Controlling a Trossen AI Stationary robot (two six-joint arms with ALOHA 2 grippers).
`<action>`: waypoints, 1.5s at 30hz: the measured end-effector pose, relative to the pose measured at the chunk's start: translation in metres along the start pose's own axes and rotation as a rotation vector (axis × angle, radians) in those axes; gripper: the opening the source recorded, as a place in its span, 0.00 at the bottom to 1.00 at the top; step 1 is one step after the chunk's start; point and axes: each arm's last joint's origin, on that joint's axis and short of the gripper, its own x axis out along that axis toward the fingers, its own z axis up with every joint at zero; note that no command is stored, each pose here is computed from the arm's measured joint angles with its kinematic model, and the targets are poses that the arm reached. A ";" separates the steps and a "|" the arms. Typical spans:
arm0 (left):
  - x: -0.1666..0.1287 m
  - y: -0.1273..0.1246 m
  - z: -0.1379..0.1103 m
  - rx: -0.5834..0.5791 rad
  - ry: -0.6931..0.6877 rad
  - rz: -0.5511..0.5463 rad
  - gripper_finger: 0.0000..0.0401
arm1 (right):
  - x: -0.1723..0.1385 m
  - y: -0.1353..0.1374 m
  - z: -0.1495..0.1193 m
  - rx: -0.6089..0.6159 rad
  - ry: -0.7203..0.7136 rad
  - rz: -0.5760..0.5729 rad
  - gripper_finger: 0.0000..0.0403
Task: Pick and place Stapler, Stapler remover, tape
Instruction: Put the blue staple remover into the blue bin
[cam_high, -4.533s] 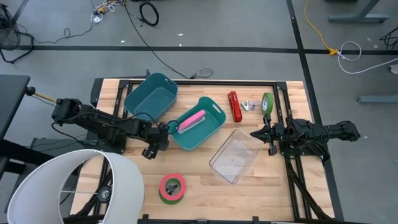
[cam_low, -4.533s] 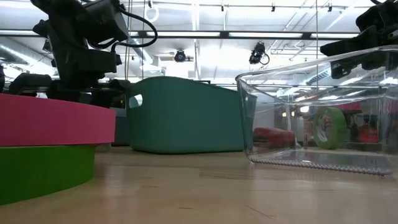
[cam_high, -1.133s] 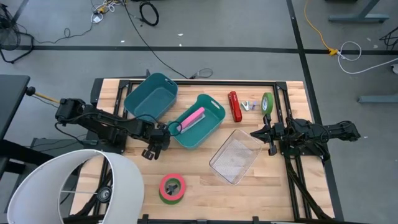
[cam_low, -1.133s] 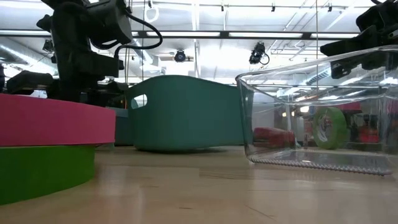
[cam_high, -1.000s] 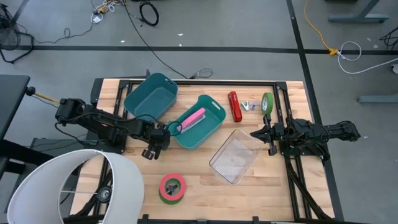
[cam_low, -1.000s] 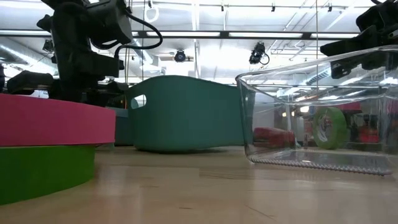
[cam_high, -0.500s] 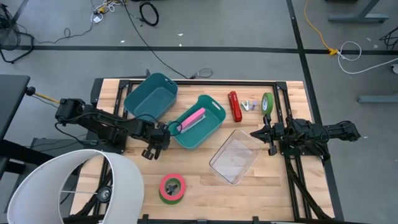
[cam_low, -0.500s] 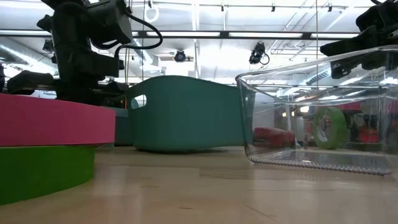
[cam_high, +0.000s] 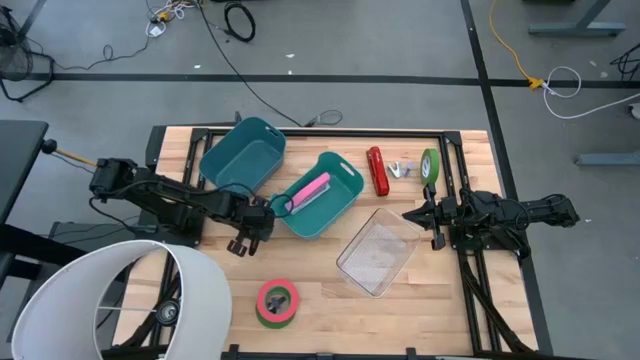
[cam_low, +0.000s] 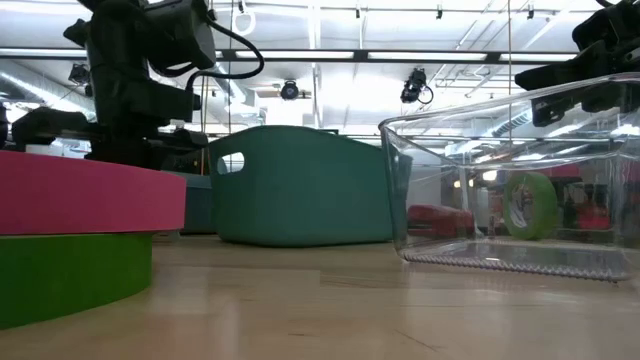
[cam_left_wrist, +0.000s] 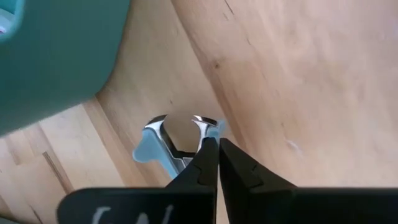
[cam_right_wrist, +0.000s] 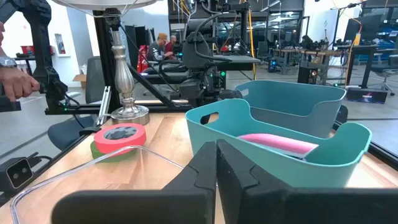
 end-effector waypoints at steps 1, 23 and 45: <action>-0.001 0.000 0.001 0.000 0.005 -0.002 0.01 | 0.000 0.000 0.000 0.000 0.000 0.000 0.04; -0.025 0.003 0.010 -0.065 0.047 -0.077 0.00 | 0.000 0.000 0.000 -0.002 0.000 0.000 0.04; -0.053 0.011 0.013 -0.152 0.104 -0.058 0.00 | 0.000 0.000 0.000 0.000 0.000 0.000 0.04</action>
